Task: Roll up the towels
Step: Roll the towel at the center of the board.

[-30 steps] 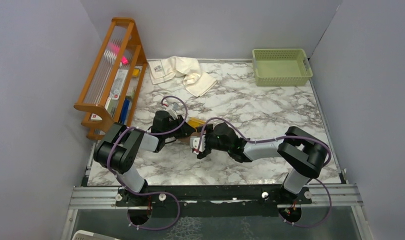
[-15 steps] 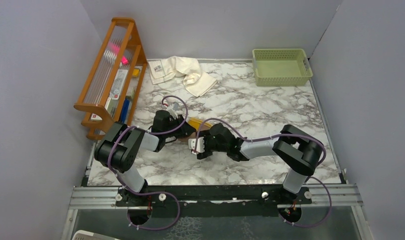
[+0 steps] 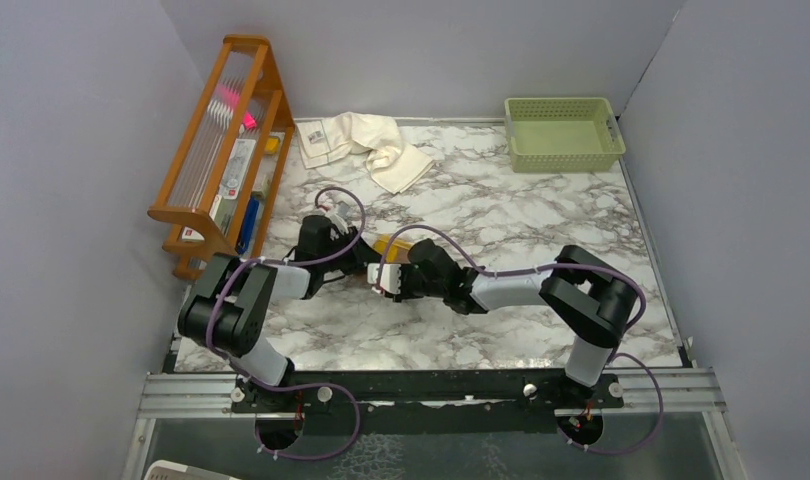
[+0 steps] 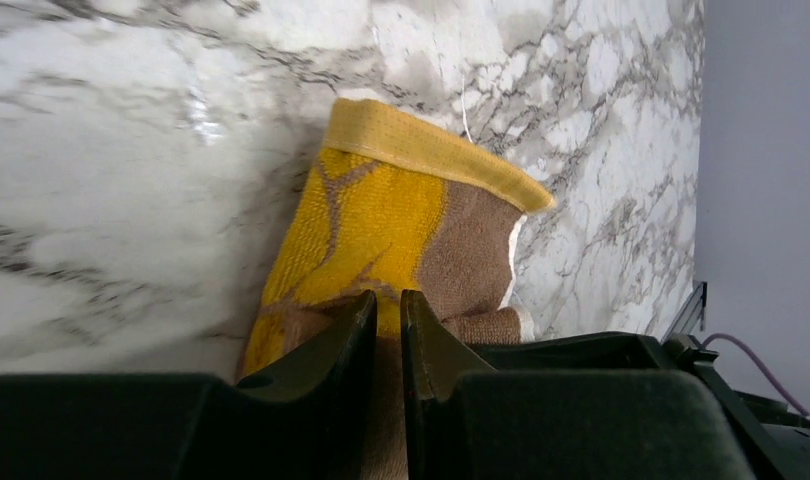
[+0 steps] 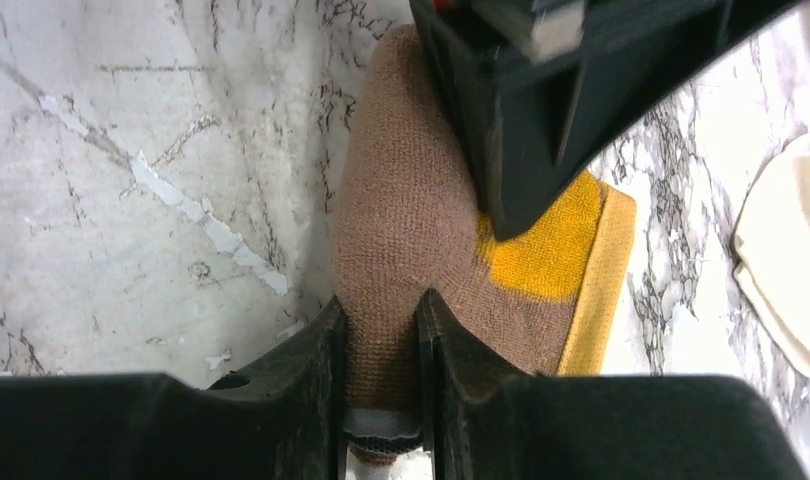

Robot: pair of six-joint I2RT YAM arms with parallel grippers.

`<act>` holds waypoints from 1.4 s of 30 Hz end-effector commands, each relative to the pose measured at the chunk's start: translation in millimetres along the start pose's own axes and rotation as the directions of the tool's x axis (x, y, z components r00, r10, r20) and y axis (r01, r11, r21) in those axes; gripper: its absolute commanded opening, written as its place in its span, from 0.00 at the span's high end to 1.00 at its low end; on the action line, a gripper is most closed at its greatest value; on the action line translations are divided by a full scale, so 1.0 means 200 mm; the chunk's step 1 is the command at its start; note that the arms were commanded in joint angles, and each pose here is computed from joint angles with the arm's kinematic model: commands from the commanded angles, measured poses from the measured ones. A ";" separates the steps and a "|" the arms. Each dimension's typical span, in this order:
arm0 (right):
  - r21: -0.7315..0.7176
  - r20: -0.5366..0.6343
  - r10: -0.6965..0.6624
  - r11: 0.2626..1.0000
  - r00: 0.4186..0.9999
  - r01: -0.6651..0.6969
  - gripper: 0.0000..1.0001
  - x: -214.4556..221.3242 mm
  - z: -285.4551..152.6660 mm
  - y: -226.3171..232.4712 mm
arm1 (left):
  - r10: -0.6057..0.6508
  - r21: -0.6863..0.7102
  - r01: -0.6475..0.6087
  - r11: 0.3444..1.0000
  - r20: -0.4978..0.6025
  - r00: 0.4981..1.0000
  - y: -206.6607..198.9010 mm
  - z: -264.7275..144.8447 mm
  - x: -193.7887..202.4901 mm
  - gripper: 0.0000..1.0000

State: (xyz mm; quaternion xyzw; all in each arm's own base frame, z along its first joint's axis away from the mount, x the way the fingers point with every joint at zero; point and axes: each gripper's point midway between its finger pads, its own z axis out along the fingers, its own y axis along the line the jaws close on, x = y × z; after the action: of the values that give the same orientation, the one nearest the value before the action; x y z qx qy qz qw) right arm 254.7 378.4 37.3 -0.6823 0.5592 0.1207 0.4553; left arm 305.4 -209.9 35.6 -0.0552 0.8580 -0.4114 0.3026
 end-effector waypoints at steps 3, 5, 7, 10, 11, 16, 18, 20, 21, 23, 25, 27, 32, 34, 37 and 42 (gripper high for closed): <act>-0.063 -0.062 0.238 0.968 0.969 -0.242 0.90 0.05 -0.02 0.02 | 0.021 -0.123 -0.012 0.992 0.070 0.997 -0.01 -0.23 -0.27 0.74; -0.087 -0.027 0.314 0.945 0.949 -0.315 0.90 0.00 -0.04 -0.02 | 0.051 -0.152 -0.036 0.988 0.096 0.994 -0.03 -0.30 -0.35 0.72; -0.122 -0.001 0.394 0.912 0.919 -0.391 0.90 -0.03 -0.06 -0.07 | 0.065 -0.165 -0.047 0.985 0.110 0.992 -0.04 -0.35 -0.39 0.71; -0.191 0.041 0.518 0.843 0.854 -0.502 0.89 -0.07 -0.09 -0.13 | 0.061 -0.154 -0.043 0.987 0.113 0.992 -0.06 -0.38 -0.38 0.71; -0.210 0.052 0.558 0.817 0.828 -0.537 0.89 -0.09 -0.10 -0.15 | 0.053 -0.141 -0.038 0.989 0.108 0.993 -0.06 -0.38 -0.37 0.71; -0.297 0.032 0.740 0.649 0.672 -0.701 0.88 -0.07 -0.13 -0.27 | -0.008 -0.105 0.017 0.994 0.087 0.996 -0.04 -0.34 -0.28 0.71; -0.343 0.014 0.797 0.571 0.604 -0.746 0.88 -0.06 -0.14 -0.30 | -0.020 -0.096 0.027 0.995 0.074 0.997 -0.03 -0.32 -0.25 0.71; -0.372 -0.008 0.849 0.487 0.528 -0.790 0.87 -0.03 -0.15 -0.33 | -0.025 -0.087 0.030 0.996 0.066 0.998 -0.04 -0.29 -0.24 0.71; -0.379 -0.023 0.875 0.440 0.484 -0.814 0.87 0.00 -0.15 -0.34 | -0.023 -0.078 0.028 0.997 0.065 0.998 -0.06 -0.28 -0.24 0.71; -0.390 -0.048 0.913 0.356 0.405 -0.849 0.86 0.06 -0.15 -0.34 | -0.016 -0.066 0.020 0.998 0.058 0.998 -0.09 -0.24 -0.23 0.71; -0.389 -0.069 0.926 0.319 0.372 -0.864 0.86 0.10 -0.14 -0.33 | -0.008 -0.056 0.010 0.998 0.047 0.999 -0.12 -0.20 -0.22 0.71; -0.392 -0.095 0.930 0.294 0.356 -0.872 0.86 0.12 -0.12 -0.29 | -0.009 -0.044 0.010 0.999 0.030 1.000 -0.14 -0.15 -0.20 0.71; -0.394 -0.133 0.949 0.213 0.285 -0.894 0.86 0.17 -0.10 -0.25 | -0.042 -0.030 0.042 0.999 -0.006 0.999 -0.18 -0.10 -0.11 0.62; -0.400 -0.137 0.962 0.166 0.237 -0.902 0.86 0.18 -0.10 -0.24 | -0.050 -0.028 0.050 0.998 0.003 0.999 -0.19 -0.10 -0.10 0.53; -0.392 -0.145 0.978 0.085 0.153 -0.916 0.85 0.21 -0.09 -0.24 | -0.058 -0.030 0.059 0.998 0.031 0.998 -0.21 -0.10 -0.10 0.43; -0.356 -0.174 0.980 0.026 0.094 -0.934 0.85 0.27 -0.06 -0.22 | -0.075 -0.019 0.076 0.997 0.042 0.996 -0.20 -0.06 -0.09 0.41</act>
State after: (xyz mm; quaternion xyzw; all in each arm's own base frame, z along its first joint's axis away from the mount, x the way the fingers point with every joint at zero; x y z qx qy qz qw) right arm 308.6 335.5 42.3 -0.2273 0.7955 0.5351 0.1709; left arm 297.6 -219.2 76.1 -0.0835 0.8670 -0.4037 0.2800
